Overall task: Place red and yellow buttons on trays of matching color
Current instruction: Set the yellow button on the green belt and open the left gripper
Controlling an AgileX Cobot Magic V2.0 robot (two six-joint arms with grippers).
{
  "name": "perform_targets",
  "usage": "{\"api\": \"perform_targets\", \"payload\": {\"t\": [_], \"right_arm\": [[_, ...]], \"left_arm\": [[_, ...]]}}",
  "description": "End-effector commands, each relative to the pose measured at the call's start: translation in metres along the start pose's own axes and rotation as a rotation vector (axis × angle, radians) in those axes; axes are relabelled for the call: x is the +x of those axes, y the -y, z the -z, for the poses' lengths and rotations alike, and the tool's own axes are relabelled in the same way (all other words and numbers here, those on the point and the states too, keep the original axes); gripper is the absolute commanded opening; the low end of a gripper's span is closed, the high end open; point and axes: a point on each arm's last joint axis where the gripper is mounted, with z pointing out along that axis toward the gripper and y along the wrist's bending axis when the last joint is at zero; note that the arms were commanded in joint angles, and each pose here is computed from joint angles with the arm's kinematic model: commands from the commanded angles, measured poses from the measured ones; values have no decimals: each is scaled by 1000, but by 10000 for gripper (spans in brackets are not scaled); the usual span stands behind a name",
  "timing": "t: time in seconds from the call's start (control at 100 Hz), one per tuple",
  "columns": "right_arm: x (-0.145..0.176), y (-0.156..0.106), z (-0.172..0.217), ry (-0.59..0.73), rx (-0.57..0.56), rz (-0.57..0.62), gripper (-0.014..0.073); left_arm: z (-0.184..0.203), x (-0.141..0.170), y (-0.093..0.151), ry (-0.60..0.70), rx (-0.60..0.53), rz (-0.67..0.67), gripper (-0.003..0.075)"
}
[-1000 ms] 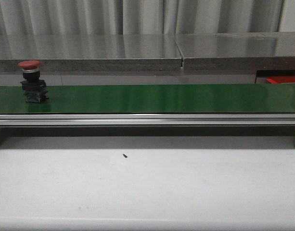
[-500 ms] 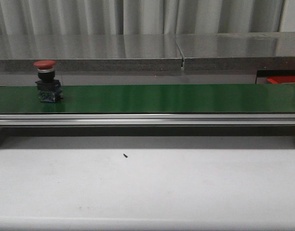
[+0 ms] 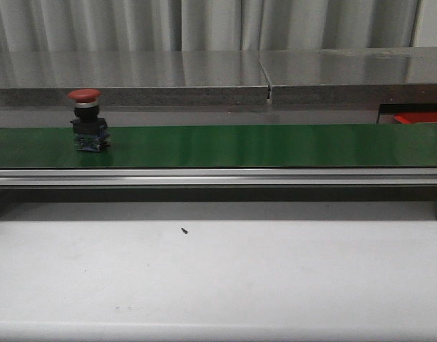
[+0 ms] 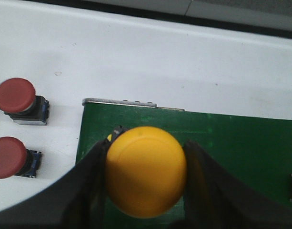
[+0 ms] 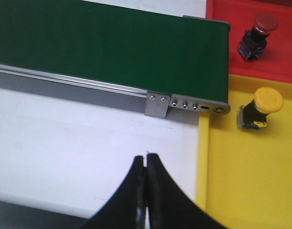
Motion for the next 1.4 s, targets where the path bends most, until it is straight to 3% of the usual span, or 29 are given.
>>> {"api": "perform_targets", "payload": {"t": [0.0, 0.45, 0.91, 1.03, 1.1, 1.2, 1.25, 1.28, 1.39], "right_arm": [[-12, 1, 5, 82, 18, 4, -66], [-12, 1, 5, 81, 18, 4, -66], [-12, 1, 5, 81, 18, 4, -66], [-12, 1, 5, 81, 18, 4, -66], [-12, 1, 5, 81, 18, 4, -66], [-12, 1, 5, 81, 18, 4, -66], [-12, 1, 5, 81, 18, 4, -66], [-12, 1, 5, 81, 18, 4, -66], [-12, 1, 5, 81, 18, 4, -66]], "left_arm": [[15, -12, 7, 69, 3, -12, 0], [9, -5, 5, 46, -10, -17, 0], [-23, 11, -5, -24, -18, 12, 15], [-26, 12, -6, -33, -16, 16, 143], [-26, 12, -6, -33, -15, 15, 309], [-25, 11, -5, -27, -5, 28, 606], [-23, 10, -4, -21, -2, 31, 705], [-21, 9, -3, -16, -1, 31, 721], [-9, 5, 0, 18, 2, 29, 656]]}}
